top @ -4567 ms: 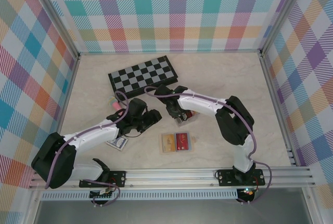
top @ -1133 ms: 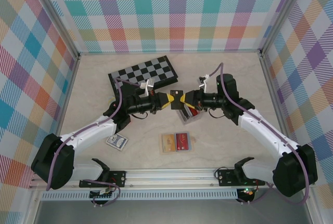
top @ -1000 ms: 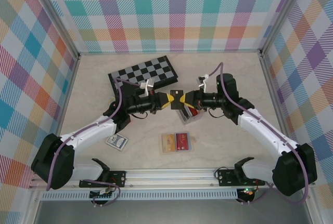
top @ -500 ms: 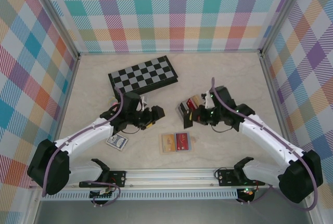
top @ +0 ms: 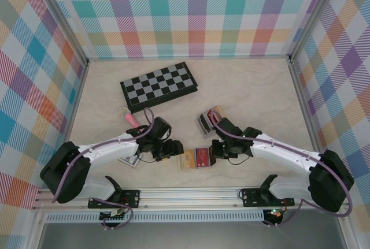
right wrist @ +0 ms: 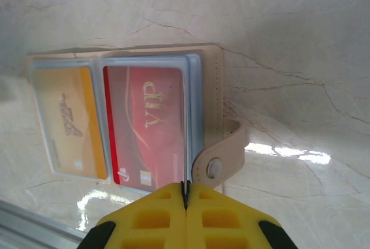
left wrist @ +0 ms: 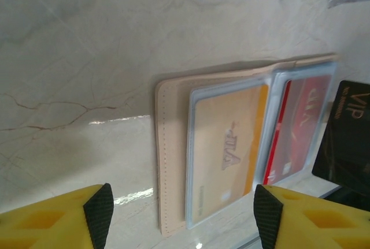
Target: Put the credit cards into the card holder
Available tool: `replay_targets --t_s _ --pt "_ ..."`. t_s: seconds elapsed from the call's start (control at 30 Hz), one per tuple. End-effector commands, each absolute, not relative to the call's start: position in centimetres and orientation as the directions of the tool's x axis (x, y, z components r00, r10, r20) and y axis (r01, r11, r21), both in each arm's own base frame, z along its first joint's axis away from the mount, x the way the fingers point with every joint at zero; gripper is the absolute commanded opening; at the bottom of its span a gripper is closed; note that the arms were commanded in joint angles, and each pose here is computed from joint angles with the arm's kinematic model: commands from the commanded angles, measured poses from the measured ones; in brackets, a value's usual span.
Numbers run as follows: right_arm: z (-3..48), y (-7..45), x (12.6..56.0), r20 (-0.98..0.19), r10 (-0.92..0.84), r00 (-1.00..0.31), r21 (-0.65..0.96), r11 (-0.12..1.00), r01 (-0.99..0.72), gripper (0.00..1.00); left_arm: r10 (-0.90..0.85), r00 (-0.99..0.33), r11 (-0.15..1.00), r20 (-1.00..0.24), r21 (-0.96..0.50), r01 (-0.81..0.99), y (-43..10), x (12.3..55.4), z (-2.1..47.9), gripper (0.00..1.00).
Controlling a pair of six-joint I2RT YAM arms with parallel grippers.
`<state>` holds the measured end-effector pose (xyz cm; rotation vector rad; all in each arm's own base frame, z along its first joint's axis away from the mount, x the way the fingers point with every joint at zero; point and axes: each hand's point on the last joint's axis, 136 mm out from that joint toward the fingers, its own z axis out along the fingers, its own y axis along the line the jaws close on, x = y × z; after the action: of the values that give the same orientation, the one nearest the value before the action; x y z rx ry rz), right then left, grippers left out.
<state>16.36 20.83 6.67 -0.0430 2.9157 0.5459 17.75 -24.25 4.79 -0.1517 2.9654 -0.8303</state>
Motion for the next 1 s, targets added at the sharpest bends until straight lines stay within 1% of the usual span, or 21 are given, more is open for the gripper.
replay_targets --t_s 0.0,0.2,0.27,0.47,0.63,0.77,0.9,0.97 --pt "6.6 20.8 16.7 -0.203 0.030 -0.979 0.360 0.932 -0.046 0.04 -0.089 -0.995 0.860 -0.045 -0.508 -0.054 -24.8 17.8 4.7 0.65" --pt "5.9 20.9 16.7 -0.192 0.044 -0.980 0.370 0.929 -0.031 0.04 -0.086 -0.996 0.849 -0.025 -0.525 -0.060 -25.7 17.6 4.1 0.60" --pt "5.6 21.1 16.7 -0.186 0.048 -0.981 0.379 0.925 -0.027 0.04 -0.085 -0.996 0.835 -0.036 -0.548 -0.051 -26.3 18.0 4.2 0.58" --pt "5.2 21.6 16.5 -0.170 0.067 -0.983 0.409 0.912 -0.009 0.04 -0.075 -0.997 0.841 -0.021 -0.538 -0.052 -26.6 17.8 3.2 0.49" --pt "6.2 21.8 16.7 -0.187 0.077 -0.979 0.433 0.901 -0.012 0.04 -0.067 -0.998 0.846 -0.011 -0.531 -0.051 -27.1 17.8 2.7 0.42" --pt "7.7 22.7 16.8 -0.202 0.075 -0.977 0.485 0.874 -0.033 0.05 -0.060 -0.998 0.846 -0.006 -0.530 -0.048 -27.4 17.7 2.4 0.37" --pt "8.9 23.3 17.0 -0.210 0.086 -0.974 0.526 0.850 -0.039 0.05 -0.056 -0.998 0.848 -0.003 -0.527 -0.046 -27.6 17.7 2.2 0.34" --pt "9.0 23.0 17.0 -0.214 0.092 -0.973 0.515 0.857 -0.032 0.05 -0.056 -0.998 0.850 -0.002 -0.525 -0.046 -27.6 17.7 2.1 0.33"
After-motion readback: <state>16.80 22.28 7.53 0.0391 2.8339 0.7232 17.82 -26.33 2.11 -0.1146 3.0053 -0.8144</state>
